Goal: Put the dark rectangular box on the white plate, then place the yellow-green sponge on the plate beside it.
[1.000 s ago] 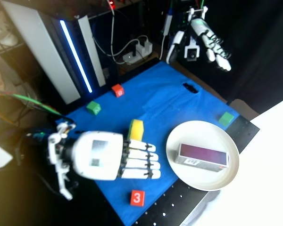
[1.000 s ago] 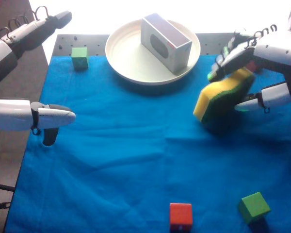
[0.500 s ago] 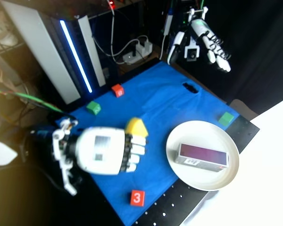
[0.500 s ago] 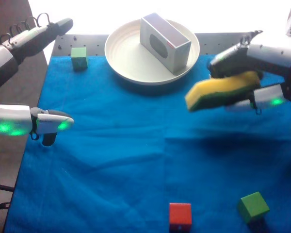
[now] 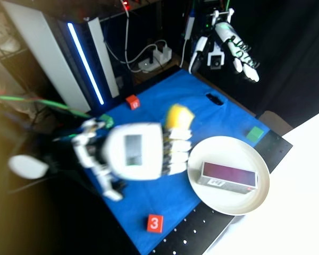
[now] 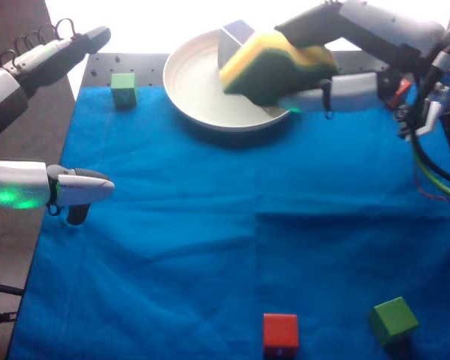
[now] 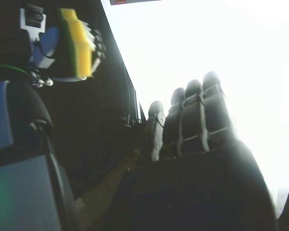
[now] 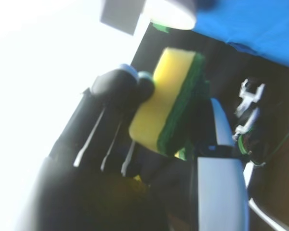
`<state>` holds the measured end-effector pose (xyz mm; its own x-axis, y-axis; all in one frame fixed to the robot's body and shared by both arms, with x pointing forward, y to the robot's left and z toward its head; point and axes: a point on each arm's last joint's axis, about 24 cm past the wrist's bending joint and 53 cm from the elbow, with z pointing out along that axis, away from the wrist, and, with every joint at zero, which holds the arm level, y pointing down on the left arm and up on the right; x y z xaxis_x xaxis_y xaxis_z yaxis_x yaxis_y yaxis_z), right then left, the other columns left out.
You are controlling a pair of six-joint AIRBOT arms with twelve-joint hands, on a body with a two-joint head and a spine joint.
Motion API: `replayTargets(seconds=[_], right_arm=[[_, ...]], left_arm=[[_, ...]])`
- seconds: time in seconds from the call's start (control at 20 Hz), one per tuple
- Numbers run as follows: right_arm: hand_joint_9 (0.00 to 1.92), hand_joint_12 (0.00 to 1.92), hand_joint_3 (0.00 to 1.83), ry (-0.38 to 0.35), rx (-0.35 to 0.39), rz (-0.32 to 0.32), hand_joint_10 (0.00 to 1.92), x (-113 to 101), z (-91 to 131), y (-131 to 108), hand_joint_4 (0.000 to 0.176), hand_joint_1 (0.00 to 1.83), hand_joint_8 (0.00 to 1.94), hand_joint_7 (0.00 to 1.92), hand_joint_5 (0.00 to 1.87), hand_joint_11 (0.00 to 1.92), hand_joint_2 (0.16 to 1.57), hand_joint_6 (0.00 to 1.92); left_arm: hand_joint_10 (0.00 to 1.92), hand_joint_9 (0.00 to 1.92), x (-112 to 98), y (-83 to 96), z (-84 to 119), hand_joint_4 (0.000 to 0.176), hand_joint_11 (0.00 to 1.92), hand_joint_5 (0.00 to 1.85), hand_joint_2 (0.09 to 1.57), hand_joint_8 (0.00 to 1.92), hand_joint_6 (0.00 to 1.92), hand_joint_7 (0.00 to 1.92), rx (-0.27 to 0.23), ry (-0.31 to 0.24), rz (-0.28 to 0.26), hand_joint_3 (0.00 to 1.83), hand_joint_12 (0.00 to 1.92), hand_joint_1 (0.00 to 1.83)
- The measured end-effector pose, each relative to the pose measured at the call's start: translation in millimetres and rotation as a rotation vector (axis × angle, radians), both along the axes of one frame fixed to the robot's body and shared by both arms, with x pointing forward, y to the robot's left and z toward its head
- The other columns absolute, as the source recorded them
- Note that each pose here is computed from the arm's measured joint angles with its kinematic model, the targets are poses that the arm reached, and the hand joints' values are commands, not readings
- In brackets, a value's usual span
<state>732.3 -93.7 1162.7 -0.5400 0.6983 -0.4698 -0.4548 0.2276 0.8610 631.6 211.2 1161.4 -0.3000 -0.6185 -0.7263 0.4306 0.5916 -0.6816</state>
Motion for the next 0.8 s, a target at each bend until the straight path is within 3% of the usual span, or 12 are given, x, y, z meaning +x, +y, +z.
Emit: replayTargets(seconds=[0.15,0.2,0.25,0.3,0.45,0.55,0.65,0.75,0.8], right_arm=[[0.88,1.84,0.0,0.026,0.062,-0.046,1.59,14,0,-1,0.0,1.16,1.38,0.82,0.96,0.88,1.11,1.05],[0.94,1.69,0.0,0.039,0.095,-0.069,1.4,20,1,-3,0.0,1.22,1.06,1.01,0.88,0.91,1.13,1.13],[0.94,1.69,0.0,0.044,0.106,-0.079,1.4,23,0,-4,0.0,1.22,1.06,1.01,0.88,0.91,1.13,1.13],[1.14,1.63,0.0,0.048,0.118,-0.088,1.38,27,1,-3,0.0,1.15,1.16,1.0,0.92,1.13,1.13,1.11],[1.17,1.61,0.0,0.066,0.109,-0.092,1.34,33,-4,7,0.0,1.15,1.16,1.01,0.96,1.17,1.12,1.06],[1.12,1.65,0.0,0.077,0.105,-0.093,1.34,36,-7,13,0.0,1.15,1.16,1.0,0.95,1.08,1.12,1.07],[1.21,1.64,0.0,0.09,0.102,-0.093,1.36,40,-10,22,0.0,1.15,1.16,1.06,0.93,1.2,1.13,1.1],[1.23,1.6,0.0,0.1,0.088,-0.088,1.31,43,-14,34,0.0,1.15,1.1,1.09,0.94,1.2,1.12,1.09],[1.29,1.63,0.0,0.107,0.082,-0.082,1.35,44,-16,43,0.0,1.15,1.21,1.12,0.95,1.25,1.12,1.07]], left_arm=[[0.0,0.0,2,2.1,0,0.113,0.0,0.0,0.85,0.0,0.0,0.0,-0.002,0.002,0.008,0.01,0.0,0.88],[0.0,0.0,1,0.8,0,0.109,0.0,0.0,0.85,0.0,0.0,0.0,-0.001,0.0,0.002,0.0,0.0,0.88],[0.0,0.0,0,0.0,0,0.109,0.0,0.0,0.85,0.0,0.0,0.0,0.0,0.0,-0.001,0.0,0.0,0.88],[0.0,0.0,0,-1.1,-2,0.115,0.0,0.0,0.84,0.0,0.0,0.0,-0.003,0.003,-0.001,0.0,0.0,0.88],[0.0,0.0,1,-1.3,-3,0.119,0.0,0.0,0.85,0.0,0.0,0.0,-0.001,0.006,-0.002,0.0,0.0,0.9],[0.0,0.0,2,-0.3,-4,0.116,0.03,0.0,0.85,0.0,0.0,0.0,0.0,0.005,0.001,0.01,0.01,0.89],[0.0,0.0,3,0.8,-5,0.115,0.03,0.0,0.85,0.0,0.0,0.0,0.0,0.01,0.005,0.0,0.02,0.87],[0.0,0.0,4,-1.4,-8,0.103,0.03,0.0,0.85,0.0,0.0,0.0,-0.003,0.012,0.001,0.0,0.02,0.86],[0.0,0.0,3,-3.1,-10,0.098,0.04,0.01,0.86,0.0,0.0,0.0,0.005,0.02,-0.006,0.01,0.02,0.85]])
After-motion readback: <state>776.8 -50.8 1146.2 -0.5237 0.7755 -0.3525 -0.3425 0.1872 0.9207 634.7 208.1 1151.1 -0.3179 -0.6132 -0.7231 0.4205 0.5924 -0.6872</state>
